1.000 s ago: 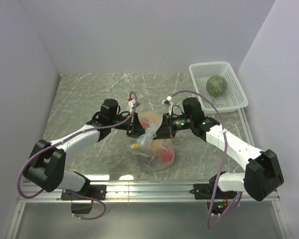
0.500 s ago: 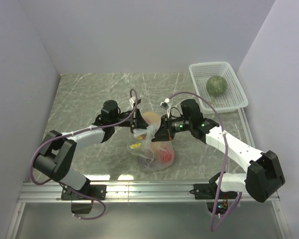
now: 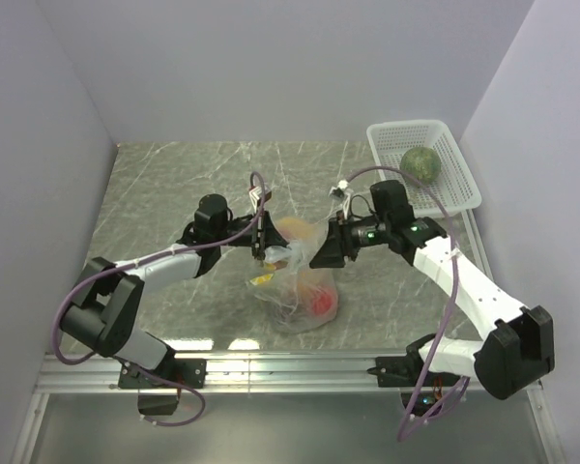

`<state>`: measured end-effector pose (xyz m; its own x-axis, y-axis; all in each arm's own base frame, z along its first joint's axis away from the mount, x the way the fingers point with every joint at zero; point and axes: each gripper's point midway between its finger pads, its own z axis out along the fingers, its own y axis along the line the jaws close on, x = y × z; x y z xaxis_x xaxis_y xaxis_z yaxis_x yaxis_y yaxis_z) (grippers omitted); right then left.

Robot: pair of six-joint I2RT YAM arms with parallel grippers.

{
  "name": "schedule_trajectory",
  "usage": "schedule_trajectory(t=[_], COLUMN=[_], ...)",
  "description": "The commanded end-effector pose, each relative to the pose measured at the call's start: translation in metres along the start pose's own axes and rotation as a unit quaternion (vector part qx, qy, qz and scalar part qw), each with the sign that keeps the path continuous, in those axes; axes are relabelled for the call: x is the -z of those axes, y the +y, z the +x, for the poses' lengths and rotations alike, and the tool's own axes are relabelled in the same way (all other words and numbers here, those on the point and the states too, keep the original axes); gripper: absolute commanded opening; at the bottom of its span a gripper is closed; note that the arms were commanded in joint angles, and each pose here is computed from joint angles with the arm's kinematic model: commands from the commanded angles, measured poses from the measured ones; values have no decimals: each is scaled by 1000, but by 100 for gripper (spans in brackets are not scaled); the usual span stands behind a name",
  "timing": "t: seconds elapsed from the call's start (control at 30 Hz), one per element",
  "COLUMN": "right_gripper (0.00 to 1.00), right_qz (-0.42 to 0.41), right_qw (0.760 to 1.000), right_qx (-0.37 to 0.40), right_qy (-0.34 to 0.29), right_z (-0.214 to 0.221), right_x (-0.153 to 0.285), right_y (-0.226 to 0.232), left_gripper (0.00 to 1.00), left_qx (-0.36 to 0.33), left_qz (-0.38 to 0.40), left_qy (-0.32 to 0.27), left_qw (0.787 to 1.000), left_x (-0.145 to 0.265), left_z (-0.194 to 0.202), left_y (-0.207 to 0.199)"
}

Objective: Place the fake fruits into the plastic bag and tie a complex knot

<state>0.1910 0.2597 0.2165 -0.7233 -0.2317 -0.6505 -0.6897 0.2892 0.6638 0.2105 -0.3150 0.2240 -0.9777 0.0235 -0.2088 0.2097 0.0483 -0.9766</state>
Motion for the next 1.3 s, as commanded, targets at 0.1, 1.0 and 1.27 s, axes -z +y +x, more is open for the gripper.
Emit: schedule_trajectory(t=[0.1,1.0,1.27], right_gripper=[65,62,63], right_qz=[-17,6,9], right_qw=[999,999,999], right_qx=[41,22,-3], right_qy=[-4,-38,-50], right_z=[-5,-33,-50], right_x=[34,-58,-63], right_y=[25,9,8], left_gripper=[0,0,0], left_qx=[-35,2,3], left_qz=[-16,-9,0], left_qy=[-2,38,51], left_qw=[999,999,999], left_x=[11,1,3], left_z=[2,15,24], left_y=[1,3,1])
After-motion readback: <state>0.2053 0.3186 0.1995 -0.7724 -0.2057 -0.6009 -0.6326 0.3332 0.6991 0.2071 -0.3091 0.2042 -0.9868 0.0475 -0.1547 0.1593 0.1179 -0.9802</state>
